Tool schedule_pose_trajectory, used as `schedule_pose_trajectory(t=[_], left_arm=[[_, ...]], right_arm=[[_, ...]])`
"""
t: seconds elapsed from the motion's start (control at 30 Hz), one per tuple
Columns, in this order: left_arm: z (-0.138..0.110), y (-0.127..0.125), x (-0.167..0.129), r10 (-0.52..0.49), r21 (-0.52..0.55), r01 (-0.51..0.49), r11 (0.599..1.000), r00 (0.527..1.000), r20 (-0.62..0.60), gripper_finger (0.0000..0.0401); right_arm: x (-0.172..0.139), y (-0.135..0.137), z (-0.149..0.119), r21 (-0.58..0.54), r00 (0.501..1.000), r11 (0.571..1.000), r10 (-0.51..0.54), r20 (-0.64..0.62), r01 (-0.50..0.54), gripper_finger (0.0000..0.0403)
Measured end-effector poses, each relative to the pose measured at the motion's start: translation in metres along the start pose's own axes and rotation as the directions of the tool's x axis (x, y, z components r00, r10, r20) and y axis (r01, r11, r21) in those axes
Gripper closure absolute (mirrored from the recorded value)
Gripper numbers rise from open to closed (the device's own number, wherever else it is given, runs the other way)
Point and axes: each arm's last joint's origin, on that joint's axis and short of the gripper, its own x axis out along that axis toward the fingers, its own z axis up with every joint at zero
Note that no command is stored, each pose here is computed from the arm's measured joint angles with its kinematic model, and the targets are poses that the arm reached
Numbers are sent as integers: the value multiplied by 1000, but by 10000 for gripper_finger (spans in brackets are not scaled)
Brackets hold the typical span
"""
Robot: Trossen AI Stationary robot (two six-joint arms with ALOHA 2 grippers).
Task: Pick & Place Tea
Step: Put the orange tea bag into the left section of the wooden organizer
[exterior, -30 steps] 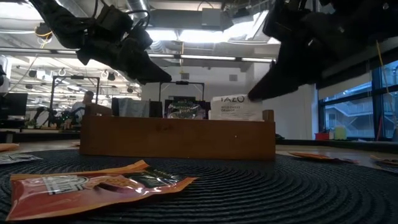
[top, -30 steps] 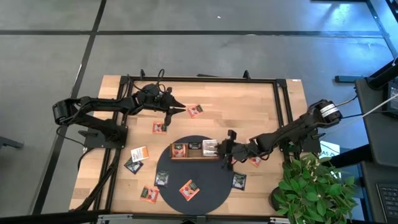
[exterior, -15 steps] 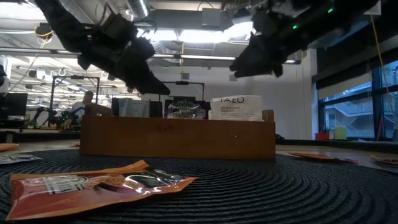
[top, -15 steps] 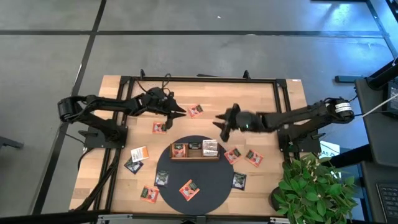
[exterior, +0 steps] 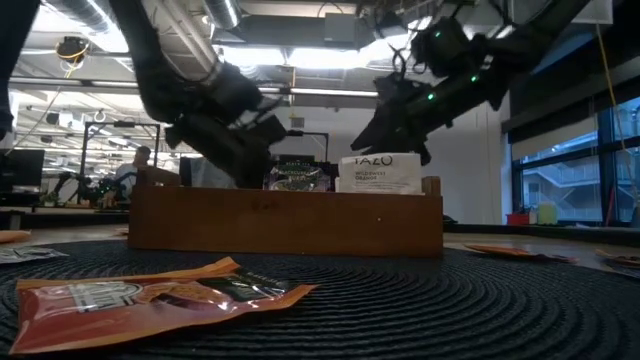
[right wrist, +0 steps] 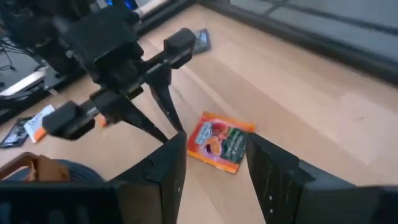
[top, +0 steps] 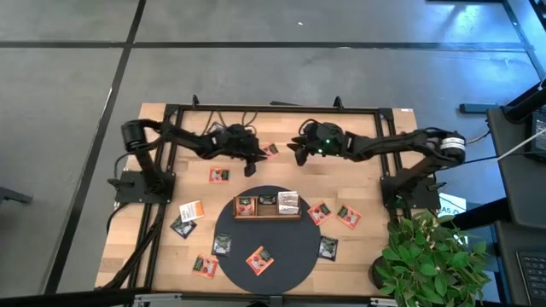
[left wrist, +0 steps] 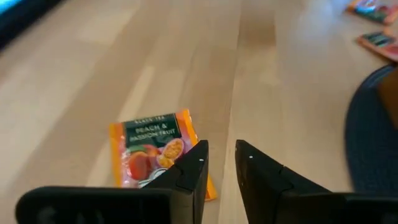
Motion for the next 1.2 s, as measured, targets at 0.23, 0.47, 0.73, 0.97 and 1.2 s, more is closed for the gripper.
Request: schedule_pose_trajectory(t=[0.23, 0.47, 0.73, 0.97, 1.2], left_arm=[[-8, 8, 24, 69, -25, -74, 997, 987, -142, 324], [-12, 4, 30, 70, 5, -70, 998, 982, -177, 324], [-14, -11, 33, 34, 78, -19, 997, 980, -196, 324], [-12, -18, 35, 20, 96, -4, 995, 985, -169, 324], [-10, -19, 36, 21, 86, -9, 996, 991, -132, 324]], right_arm=[[39, -2, -1, 12, 993, 1000, -10, -118, 11, 237], [83, -18, -3, 98, 919, 976, -145, -366, 193, 237], [105, -35, -7, 140, 880, 976, -82, -469, 165, 237], [104, -39, -7, 239, 866, 960, -6, -500, 145, 237], [106, -39, -14, 272, 843, 953, 32, -537, 137, 237]])
